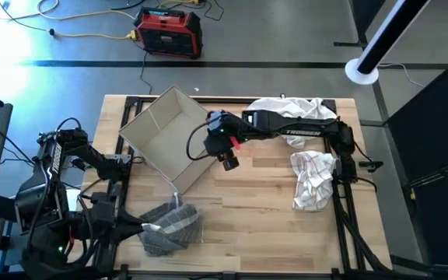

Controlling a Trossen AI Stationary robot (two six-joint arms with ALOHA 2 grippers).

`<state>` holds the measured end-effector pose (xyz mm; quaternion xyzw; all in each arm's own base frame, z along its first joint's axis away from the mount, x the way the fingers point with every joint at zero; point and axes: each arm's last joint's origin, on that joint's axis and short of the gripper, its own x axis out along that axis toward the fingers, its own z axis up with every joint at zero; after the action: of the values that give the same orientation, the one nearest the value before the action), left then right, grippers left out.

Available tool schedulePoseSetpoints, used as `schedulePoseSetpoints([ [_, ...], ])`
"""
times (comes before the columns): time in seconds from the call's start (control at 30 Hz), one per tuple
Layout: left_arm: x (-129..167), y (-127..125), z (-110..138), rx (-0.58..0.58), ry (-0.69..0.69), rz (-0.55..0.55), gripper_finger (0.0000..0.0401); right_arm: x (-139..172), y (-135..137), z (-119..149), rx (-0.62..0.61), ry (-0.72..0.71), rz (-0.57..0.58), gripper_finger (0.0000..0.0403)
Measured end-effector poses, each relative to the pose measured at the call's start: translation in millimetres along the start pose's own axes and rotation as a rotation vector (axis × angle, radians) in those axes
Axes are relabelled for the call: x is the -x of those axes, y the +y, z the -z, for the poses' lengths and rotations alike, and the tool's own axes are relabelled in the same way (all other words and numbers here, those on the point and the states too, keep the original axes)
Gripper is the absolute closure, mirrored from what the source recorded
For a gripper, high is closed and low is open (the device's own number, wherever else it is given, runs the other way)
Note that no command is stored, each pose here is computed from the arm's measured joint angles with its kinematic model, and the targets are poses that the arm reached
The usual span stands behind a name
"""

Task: Fold towel
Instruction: Adjust the bin

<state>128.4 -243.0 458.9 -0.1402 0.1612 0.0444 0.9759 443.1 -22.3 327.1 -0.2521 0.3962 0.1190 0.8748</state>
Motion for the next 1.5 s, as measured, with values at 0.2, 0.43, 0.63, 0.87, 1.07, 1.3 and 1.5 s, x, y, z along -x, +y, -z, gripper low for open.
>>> schedulePoseSetpoints([
  [0.2,-1,1,-1,-0.012,-0.007,-0.008,0.0398,-33,-4,2,0.028,-0.024,0.024,0.0203],
  [0.43,-1,-1,0,0.108,0.033,0.022,0.0398,-42,-31,30,-0.028,0.084,0.082,0.0384],
  [0.63,1,-4,0,0.205,0.057,0.052,0.0398,-32,-72,65,-0.146,0.135,0.155,0.0398],
  [0.87,4,-9,-2,0.279,0.049,0.092,0.0398,-25,-100,90,-0.204,0.175,0.248,0.0399],
  [1.07,4,-11,-3,0.303,0.042,0.105,0.0398,-23,-104,95,-0.101,0.223,0.276,0.0399],
  [1.3,0,-16,2,0.215,0.033,0.093,0.0398,-33,-72,66,0.22,0.366,0.306,0.0402],
  [1.5,-2,-18,5,0.181,0.025,0.077,0.0398,-37,-53,33,0.405,0.313,0.387,0.0402],
])
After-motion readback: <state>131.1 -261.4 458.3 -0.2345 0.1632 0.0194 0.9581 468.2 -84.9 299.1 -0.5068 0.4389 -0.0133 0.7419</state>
